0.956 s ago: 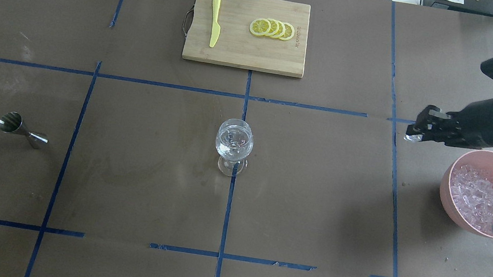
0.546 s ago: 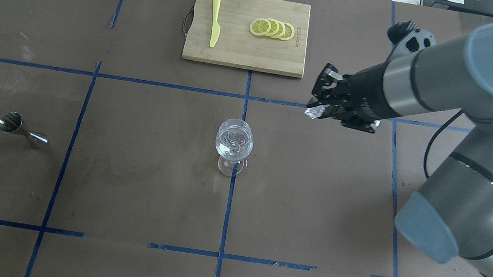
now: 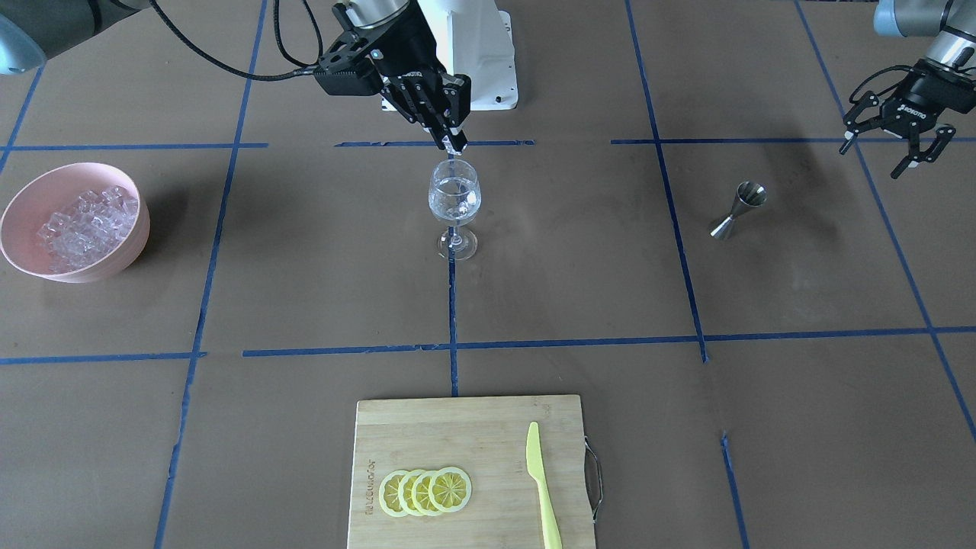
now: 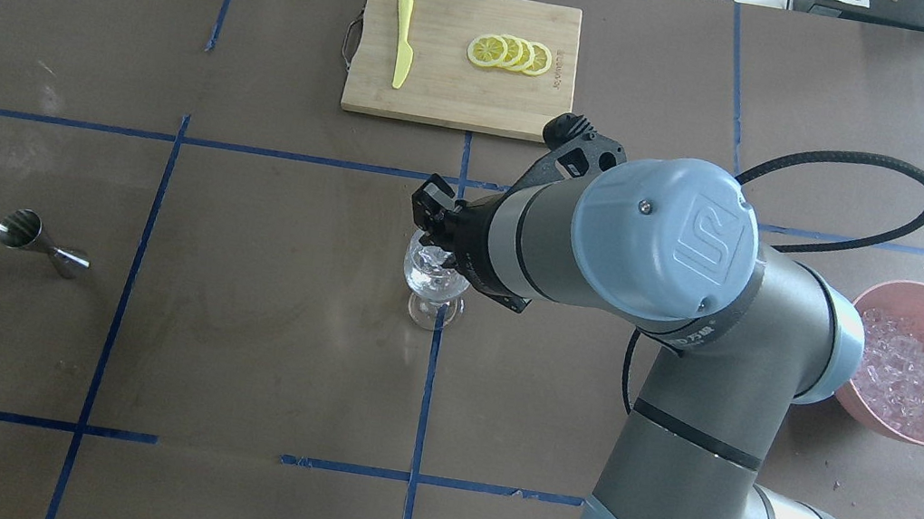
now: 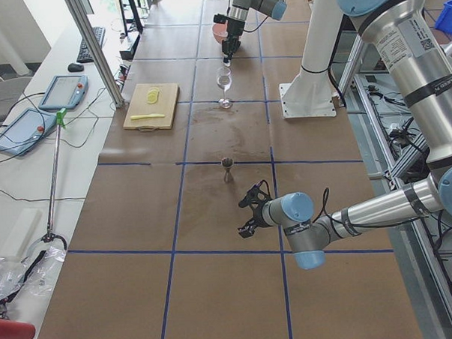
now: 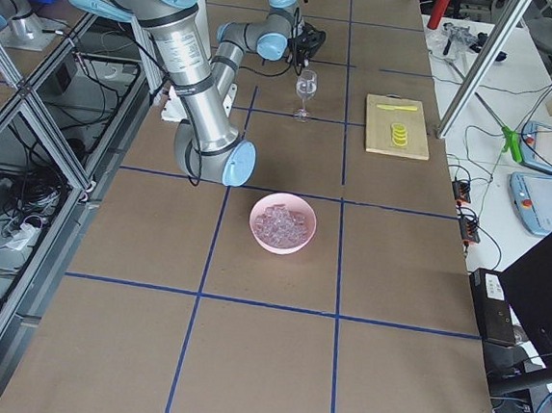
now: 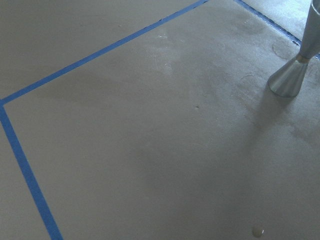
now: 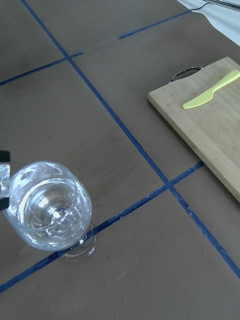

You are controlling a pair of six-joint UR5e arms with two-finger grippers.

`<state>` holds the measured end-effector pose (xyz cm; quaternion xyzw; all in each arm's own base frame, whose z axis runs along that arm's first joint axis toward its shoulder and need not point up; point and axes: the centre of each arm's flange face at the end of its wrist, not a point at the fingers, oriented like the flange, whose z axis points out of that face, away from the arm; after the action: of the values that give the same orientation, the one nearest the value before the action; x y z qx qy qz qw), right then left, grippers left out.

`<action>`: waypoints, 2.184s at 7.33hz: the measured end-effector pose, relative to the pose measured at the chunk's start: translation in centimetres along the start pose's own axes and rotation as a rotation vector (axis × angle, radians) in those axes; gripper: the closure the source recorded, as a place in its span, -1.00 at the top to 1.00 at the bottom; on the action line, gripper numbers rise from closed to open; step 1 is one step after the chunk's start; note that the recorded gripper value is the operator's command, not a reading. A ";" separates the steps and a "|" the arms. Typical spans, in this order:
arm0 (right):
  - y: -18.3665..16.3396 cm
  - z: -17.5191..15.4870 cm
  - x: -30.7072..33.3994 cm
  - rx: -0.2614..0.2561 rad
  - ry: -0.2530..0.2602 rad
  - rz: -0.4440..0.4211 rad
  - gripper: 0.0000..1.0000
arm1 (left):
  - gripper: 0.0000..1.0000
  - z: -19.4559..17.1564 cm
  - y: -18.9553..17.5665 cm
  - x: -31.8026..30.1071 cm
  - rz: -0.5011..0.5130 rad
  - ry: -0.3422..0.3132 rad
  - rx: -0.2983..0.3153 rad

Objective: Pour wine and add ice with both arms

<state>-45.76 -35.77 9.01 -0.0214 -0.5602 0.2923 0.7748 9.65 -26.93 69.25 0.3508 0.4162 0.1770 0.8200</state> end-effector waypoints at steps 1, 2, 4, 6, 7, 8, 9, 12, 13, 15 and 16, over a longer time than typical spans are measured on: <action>0.2 0.1 0.0 0.004 0.002 -0.001 -1.00 | 1.00 0.0 0.0 0.0 0.000 -0.001 0.000; 0.2 0.2 0.0 0.009 0.002 -0.002 -1.00 | 1.00 -0.1 0.1 0.0 -0.001 -0.001 0.000; -0.2 0.6 -0.1 0.040 -0.002 -0.008 -0.76 | 1.00 -0.1 0.0 -0.1 -0.010 -0.010 0.005; -0.4 1.1 -0.3 0.060 0.000 -0.011 0.99 | 1.00 -0.1 -0.2 -0.3 -0.027 -0.036 0.022; -0.4 1.5 -0.5 0.063 0.005 -0.014 1.00 | 1.00 -0.1 -0.3 -0.4 -0.030 -0.042 0.025; -0.4 1.8 -0.6 0.065 0.009 -0.016 1.00 | 1.00 -0.1 -0.3 -0.4 -0.030 -0.044 0.027; -0.8 1.6 -0.6 0.068 0.008 -0.017 1.00 | 1.00 -0.1 -0.3 -0.4 -0.030 -0.044 0.027; -8.8 -1.8 4.2 0.046 0.072 -0.069 1.00 | 1.00 -0.2 0.3 -0.7 -0.022 -0.047 0.014; -13.0 -3.4 7.3 0.040 0.118 -0.133 1.00 | 1.00 -0.3 0.4 -0.9 -0.024 -0.051 0.012; -22.7 -7.1 14.9 0.026 0.224 -0.272 1.00 | 1.00 -0.5 0.2 -1.6 -0.023 -0.063 0.002; -27.5 -9.6 19.0 0.017 0.269 -0.347 1.00 | 1.00 -0.8 -0.4 -2.9 -0.008 -0.090 -0.013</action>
<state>-21.71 -46.62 31.61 0.0430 -0.4445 0.1539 0.8814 7.25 -28.57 70.26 0.3512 0.3794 0.1605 0.8408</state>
